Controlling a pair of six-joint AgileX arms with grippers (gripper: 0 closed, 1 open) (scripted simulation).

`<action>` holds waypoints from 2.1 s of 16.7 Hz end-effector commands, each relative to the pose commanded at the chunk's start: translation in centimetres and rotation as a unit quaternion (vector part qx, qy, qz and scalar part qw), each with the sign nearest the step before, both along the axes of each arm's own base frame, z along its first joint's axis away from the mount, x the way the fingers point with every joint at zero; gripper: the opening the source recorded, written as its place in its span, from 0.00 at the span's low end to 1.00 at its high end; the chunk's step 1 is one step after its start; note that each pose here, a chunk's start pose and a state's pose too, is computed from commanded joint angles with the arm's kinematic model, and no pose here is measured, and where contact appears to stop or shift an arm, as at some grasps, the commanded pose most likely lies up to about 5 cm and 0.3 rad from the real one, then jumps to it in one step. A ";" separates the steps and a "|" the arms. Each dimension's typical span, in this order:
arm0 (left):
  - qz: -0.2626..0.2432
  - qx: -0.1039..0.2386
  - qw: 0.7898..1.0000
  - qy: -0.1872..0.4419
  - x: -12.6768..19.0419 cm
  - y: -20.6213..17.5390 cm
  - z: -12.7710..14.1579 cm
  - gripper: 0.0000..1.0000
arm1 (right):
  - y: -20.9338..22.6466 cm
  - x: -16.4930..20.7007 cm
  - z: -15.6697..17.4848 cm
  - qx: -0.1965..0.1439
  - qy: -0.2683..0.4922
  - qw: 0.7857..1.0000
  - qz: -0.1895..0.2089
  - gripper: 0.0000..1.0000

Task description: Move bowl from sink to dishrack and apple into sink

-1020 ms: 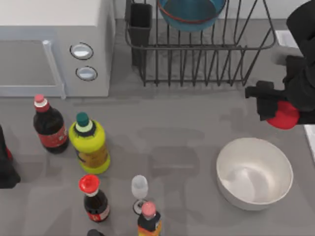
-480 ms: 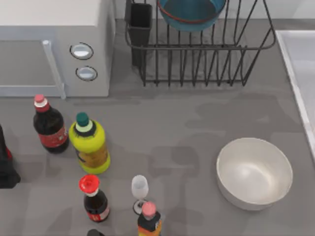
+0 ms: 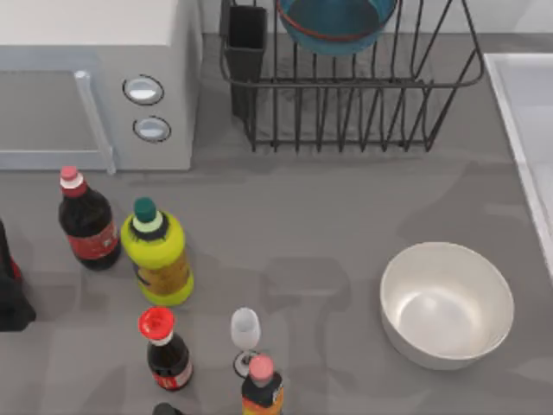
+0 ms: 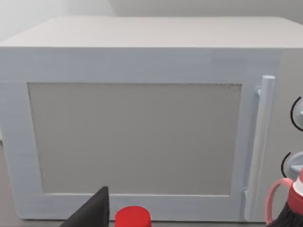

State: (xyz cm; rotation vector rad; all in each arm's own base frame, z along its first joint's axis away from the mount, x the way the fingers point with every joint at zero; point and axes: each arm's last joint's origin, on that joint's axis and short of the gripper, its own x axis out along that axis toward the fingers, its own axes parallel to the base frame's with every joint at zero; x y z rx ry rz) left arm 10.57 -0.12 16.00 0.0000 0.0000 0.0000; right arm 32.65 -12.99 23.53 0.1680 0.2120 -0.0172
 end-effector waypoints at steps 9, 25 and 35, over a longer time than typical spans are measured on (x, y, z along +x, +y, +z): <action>0.000 0.000 1.000 0.000 0.0 0.0 0.0 1.00 | -0.7 -5.5 -2.6 -0.075 -0.101 0.992 0.003 0.00; 0.000 0.000 1.000 0.000 0.0 0.0 0.0 1.00 | -1.7 -4.5 -9.9 -0.081 -0.101 0.992 0.004 0.00; 0.000 0.000 1.000 0.000 0.0 0.0 0.0 1.00 | -0.6 -5.9 -17.6 -0.084 -0.105 0.991 0.004 0.00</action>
